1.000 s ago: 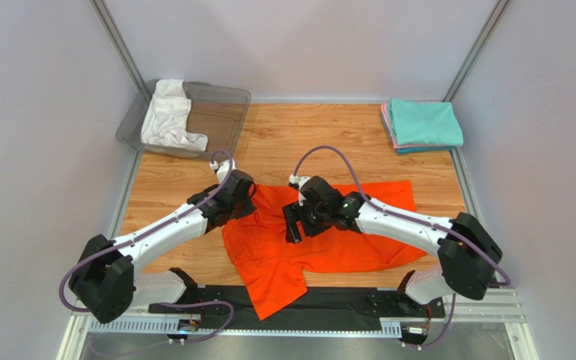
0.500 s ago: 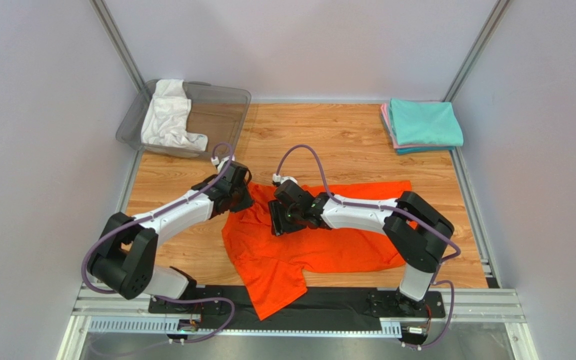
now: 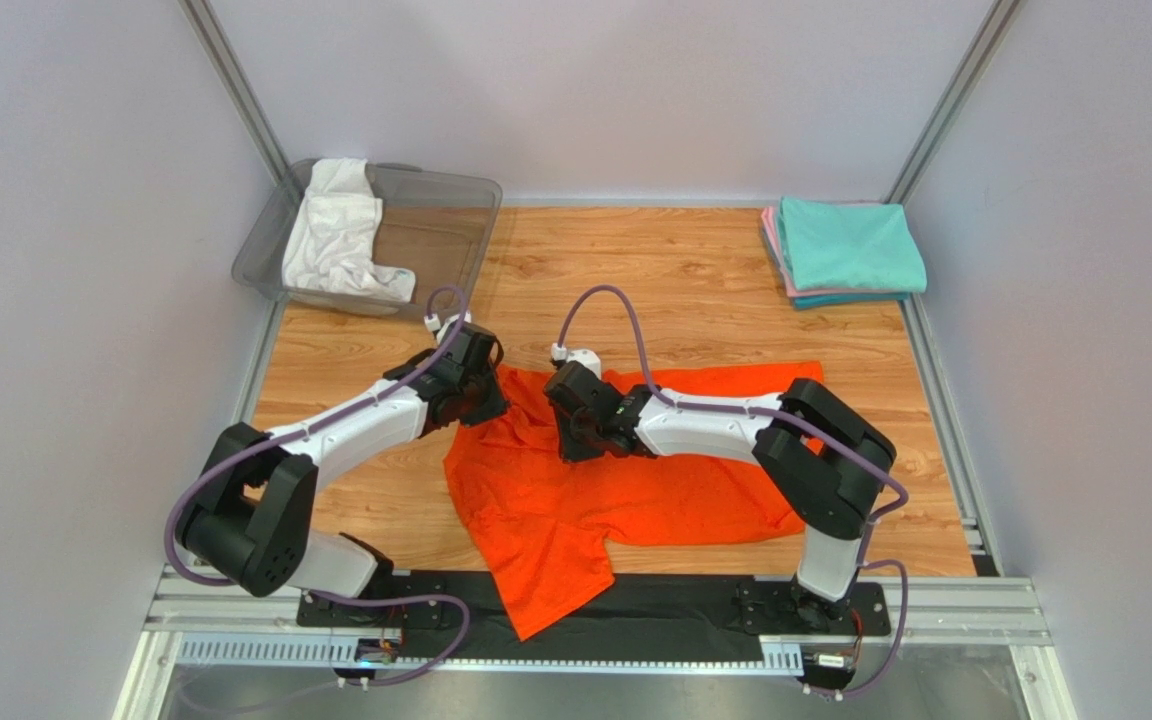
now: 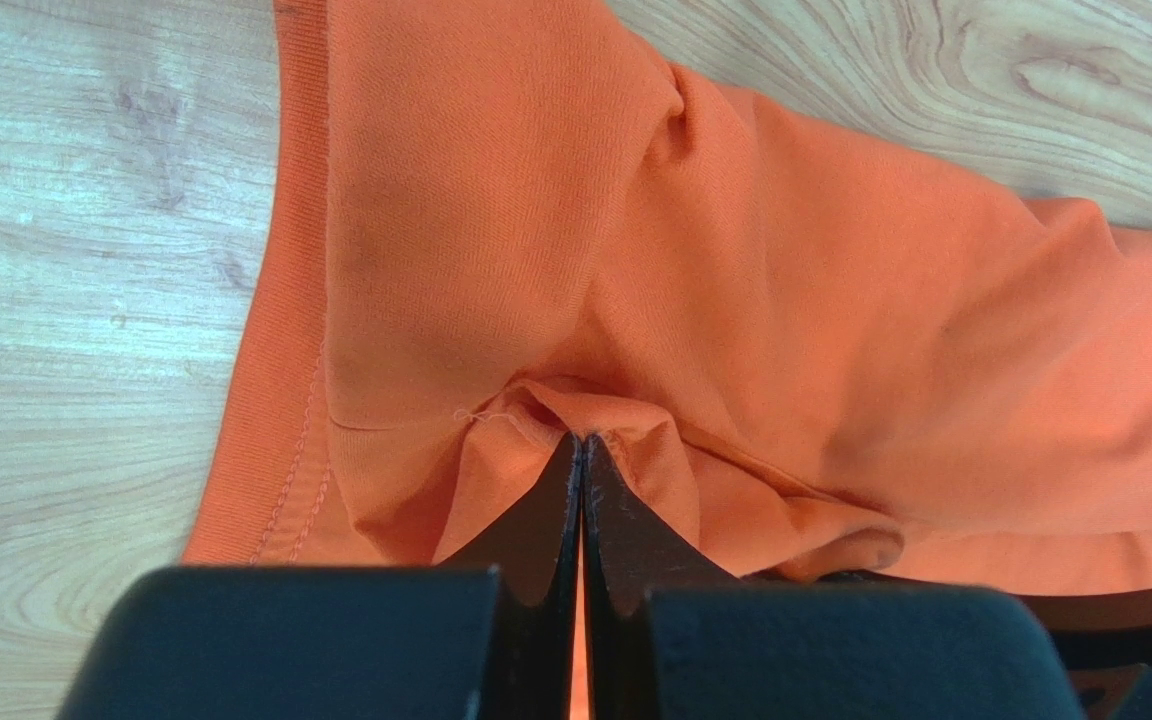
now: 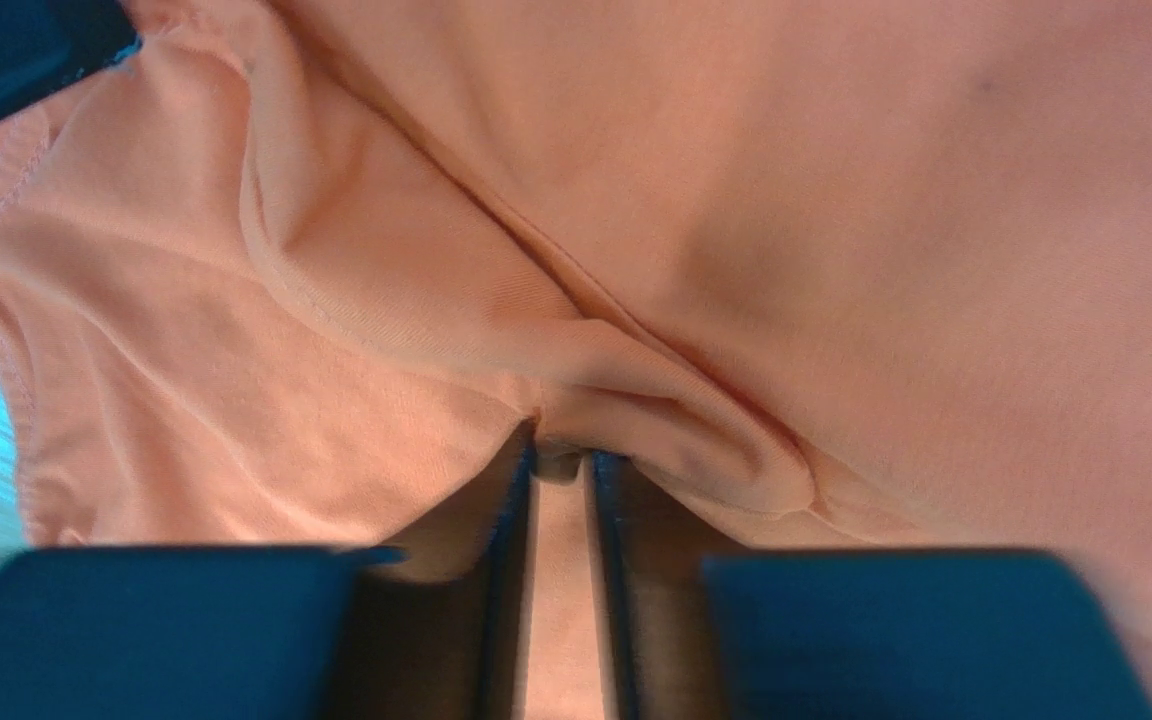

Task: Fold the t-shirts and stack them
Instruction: Fold the tshirt

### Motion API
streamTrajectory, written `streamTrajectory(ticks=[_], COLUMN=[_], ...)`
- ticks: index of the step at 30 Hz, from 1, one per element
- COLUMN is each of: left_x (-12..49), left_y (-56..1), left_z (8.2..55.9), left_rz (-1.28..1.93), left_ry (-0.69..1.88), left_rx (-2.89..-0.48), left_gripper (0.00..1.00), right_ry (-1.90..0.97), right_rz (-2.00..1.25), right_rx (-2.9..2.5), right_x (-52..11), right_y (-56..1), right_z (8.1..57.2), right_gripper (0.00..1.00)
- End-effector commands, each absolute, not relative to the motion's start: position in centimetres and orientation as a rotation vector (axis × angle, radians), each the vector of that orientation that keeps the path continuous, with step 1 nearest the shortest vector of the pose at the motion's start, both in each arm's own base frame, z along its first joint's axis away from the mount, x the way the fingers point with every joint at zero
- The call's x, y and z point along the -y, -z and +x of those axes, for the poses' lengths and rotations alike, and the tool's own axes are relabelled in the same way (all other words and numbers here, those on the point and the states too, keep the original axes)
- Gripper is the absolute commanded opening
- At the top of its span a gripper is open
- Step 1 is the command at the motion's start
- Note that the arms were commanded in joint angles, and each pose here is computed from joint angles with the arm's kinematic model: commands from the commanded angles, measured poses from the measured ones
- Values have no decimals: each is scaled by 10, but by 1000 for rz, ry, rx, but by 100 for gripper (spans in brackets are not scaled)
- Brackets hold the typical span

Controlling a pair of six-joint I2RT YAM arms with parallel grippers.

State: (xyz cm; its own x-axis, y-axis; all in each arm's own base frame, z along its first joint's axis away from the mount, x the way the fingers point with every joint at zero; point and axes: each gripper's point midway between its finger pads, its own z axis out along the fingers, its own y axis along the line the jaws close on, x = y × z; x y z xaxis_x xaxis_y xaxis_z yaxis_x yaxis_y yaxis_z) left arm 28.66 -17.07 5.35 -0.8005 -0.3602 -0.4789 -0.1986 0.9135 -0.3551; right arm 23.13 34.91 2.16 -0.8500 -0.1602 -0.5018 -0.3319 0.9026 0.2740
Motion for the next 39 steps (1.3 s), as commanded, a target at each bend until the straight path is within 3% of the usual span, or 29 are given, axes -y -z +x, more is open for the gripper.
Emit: streamTrajectory(ticks=[1, 3, 9, 25, 39], left_x=[176, 174, 168, 167, 164], left_y=[-73, -76, -79, -73, -61], left_z=[297, 295, 285, 197, 139], left_rz=[-381, -380, -374, -407, -475], left_ry=[445, 443, 437, 557, 574], left_rx=[-2453, -2449, -2455, -2542, -2673], left_gripper=[0, 0, 0, 0, 0], right_ry=[-489, -480, -477, -674, -609], right_rz=[-301, -316, -347, -604, -651], right_rx=[-2528, -2536, -2572, -2751, -2817], right_x=[-358, -356, -346, -328, -305], right_y=[-36, -41, -62, -81, -76], right_z=[246, 244, 229, 157, 143], right_gripper=[13, 4, 0, 1, 5])
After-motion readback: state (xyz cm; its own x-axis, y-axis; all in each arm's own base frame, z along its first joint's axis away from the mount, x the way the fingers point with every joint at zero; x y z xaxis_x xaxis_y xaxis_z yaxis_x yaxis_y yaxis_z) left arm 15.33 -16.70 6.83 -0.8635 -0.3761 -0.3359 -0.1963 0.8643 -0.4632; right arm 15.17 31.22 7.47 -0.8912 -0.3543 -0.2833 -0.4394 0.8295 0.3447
